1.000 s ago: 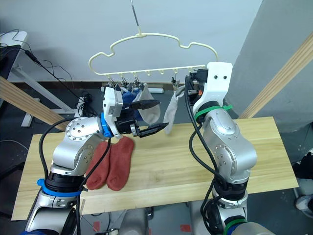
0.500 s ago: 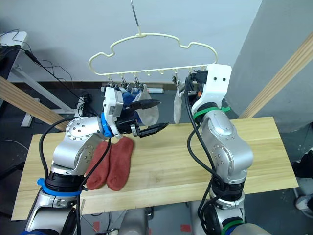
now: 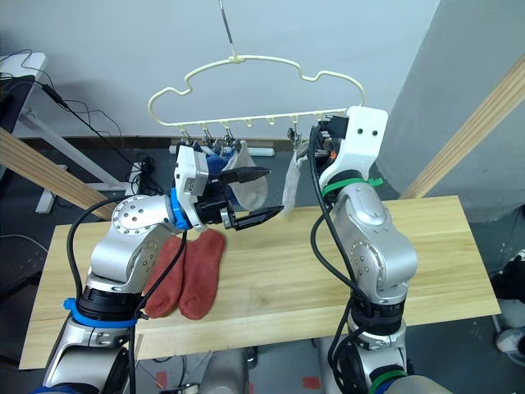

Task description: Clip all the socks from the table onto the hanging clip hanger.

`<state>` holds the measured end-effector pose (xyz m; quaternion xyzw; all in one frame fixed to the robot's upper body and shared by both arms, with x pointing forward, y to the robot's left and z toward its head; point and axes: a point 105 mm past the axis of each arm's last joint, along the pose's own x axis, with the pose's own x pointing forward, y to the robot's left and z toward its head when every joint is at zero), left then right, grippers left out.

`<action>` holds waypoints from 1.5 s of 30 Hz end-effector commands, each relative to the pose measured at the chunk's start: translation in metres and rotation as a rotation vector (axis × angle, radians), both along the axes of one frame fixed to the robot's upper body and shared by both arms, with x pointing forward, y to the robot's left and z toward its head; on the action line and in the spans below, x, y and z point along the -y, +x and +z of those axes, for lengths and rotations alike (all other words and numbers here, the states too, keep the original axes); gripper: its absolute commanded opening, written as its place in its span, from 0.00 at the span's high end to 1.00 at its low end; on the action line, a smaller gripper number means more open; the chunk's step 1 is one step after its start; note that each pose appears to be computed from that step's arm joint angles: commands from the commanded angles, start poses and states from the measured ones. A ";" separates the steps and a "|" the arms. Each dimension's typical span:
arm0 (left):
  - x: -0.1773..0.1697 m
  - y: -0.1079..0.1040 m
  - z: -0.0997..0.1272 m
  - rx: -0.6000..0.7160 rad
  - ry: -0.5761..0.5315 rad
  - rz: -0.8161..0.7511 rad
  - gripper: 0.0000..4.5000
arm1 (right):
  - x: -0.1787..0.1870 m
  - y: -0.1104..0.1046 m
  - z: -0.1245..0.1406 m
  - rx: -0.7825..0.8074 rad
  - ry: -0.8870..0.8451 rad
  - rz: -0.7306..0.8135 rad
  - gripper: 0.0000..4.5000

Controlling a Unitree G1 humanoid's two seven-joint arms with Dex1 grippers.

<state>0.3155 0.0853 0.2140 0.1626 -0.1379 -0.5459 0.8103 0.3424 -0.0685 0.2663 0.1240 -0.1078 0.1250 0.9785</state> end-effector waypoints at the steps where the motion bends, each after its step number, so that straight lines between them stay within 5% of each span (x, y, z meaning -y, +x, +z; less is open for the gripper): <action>1: 0.005 -0.004 0.008 0.040 -0.007 -0.025 0.13 | -0.004 -0.006 0.011 0.049 0.018 0.006 0.60; 45: 0.007 -0.003 0.007 0.044 -0.010 -0.029 0.13 | -0.010 -0.010 0.012 0.050 0.042 0.000 0.60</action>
